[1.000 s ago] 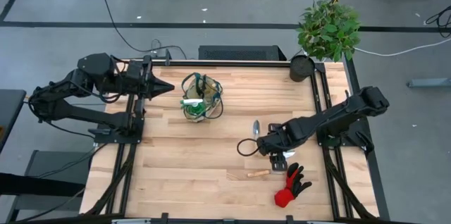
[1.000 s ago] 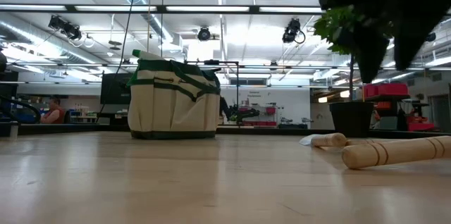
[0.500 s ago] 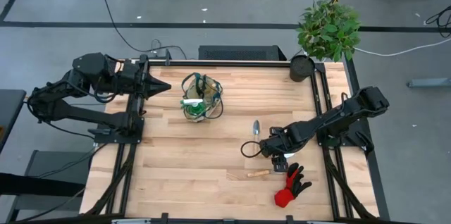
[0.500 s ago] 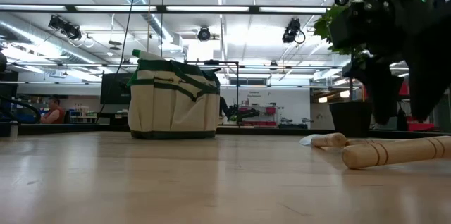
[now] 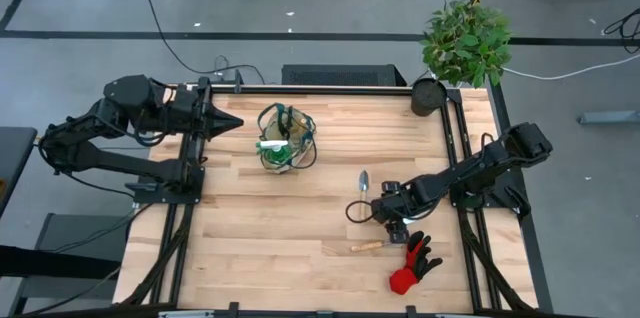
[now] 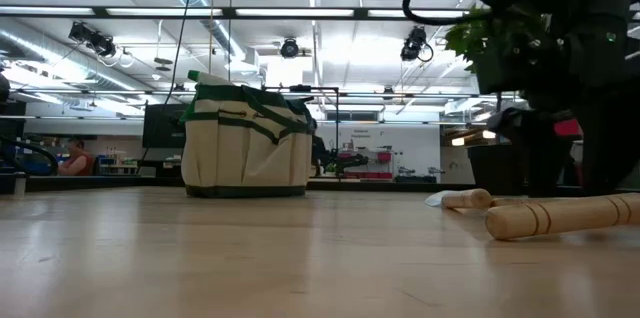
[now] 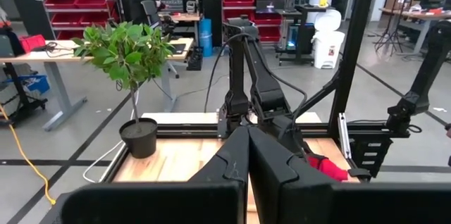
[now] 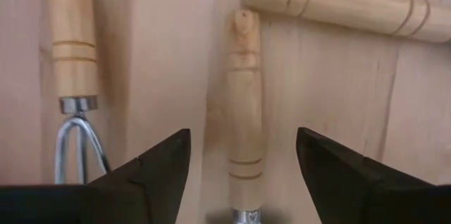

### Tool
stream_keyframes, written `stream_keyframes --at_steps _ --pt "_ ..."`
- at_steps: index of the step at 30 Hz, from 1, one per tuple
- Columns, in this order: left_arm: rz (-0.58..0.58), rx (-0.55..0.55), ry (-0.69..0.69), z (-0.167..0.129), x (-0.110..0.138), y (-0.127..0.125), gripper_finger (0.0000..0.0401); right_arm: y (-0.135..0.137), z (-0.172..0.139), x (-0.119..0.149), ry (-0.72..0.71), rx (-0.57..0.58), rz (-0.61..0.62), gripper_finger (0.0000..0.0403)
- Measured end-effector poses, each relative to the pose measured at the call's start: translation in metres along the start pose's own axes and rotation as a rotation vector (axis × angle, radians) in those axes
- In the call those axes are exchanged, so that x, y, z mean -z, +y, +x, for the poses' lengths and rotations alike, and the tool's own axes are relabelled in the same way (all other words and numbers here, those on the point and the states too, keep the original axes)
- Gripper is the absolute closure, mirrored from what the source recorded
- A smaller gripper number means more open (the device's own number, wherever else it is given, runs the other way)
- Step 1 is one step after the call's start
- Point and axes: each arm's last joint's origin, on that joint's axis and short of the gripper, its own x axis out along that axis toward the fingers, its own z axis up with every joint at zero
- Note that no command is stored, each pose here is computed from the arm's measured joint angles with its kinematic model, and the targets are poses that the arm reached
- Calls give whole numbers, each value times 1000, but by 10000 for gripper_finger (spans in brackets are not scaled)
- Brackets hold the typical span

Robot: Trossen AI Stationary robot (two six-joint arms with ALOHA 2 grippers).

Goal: Pick & Place Garden tools in Gardening bag
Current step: Put the right brown trowel into the gardening bag

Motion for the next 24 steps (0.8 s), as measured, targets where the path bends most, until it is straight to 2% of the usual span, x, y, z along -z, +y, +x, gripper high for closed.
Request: stream_keyframes --at_steps 4,9,24 --pt "1 -13 1 0 0 0 392 -1 1 2 0 31 -9 157" --pt "1 -31 1 0 0 1 392 -2 5 5 -11 24 -54 178" --pt "1 -61 1 0 0 2 392 -3 9 9 -27 22 -75 239"
